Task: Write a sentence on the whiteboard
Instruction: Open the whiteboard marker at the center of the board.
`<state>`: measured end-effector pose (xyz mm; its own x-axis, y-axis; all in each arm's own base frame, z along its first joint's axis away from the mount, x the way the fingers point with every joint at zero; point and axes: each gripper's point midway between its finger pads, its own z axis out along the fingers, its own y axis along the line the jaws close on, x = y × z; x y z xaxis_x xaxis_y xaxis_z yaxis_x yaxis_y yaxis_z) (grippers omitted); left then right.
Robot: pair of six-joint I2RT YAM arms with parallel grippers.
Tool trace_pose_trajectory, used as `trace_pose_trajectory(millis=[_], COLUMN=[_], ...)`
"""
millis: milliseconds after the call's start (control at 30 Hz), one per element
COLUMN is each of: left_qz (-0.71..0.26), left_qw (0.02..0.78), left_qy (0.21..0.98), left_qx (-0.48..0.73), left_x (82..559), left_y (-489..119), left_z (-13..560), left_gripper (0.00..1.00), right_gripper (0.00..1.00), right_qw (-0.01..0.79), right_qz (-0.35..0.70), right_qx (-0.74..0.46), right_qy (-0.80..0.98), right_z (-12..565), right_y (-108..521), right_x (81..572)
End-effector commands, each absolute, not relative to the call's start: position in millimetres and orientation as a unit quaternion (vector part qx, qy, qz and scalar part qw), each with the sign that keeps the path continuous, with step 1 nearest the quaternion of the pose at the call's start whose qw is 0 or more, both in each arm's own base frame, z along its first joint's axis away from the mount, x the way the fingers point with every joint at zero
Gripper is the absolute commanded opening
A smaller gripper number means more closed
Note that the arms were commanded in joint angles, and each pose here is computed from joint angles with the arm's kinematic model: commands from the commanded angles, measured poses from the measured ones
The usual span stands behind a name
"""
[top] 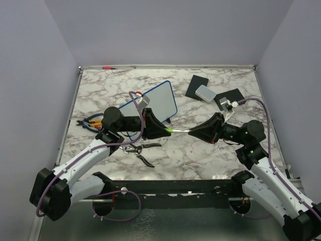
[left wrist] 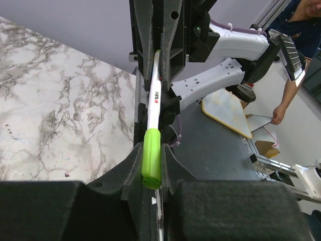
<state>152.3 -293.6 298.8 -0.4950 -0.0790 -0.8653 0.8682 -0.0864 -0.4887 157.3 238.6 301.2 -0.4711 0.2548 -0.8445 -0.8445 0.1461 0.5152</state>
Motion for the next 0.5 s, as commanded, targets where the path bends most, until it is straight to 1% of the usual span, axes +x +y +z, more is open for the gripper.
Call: trace_pose_trajectory(millis=[0, 233, 367, 467], left_qz=[-0.646, -0.644, -0.624, -0.597], left_qw=[0.404, 0.409, 0.421, 0.442], left_qy=[0.525, 0.524, 0.538, 0.555], left_qx=[0.379, 0.379, 0.381, 0.374], left_x=[143.1, 143.7, 151.7, 162.6], left_y=[-282.8, -280.3, -278.0, -274.0], left_z=[320.5, 321.5, 316.0, 311.9], left_gripper=[0.0, 0.0, 0.0, 0.0], right_gripper=[0.0, 0.0, 0.0, 0.0], right_qw=[0.453, 0.468, 0.496, 0.533], right_qz=[0.594, 0.568, 0.532, 0.494], right_qx=[-0.249, -0.248, -0.24, -0.216], right_qy=[0.616, 0.63, 0.642, 0.652], right_z=[300.8, 304.7, 313.0, 321.5], right_y=[233.9, 228.7, 219.3, 205.3], right_x=[155.1, 158.4, 162.1, 166.7])
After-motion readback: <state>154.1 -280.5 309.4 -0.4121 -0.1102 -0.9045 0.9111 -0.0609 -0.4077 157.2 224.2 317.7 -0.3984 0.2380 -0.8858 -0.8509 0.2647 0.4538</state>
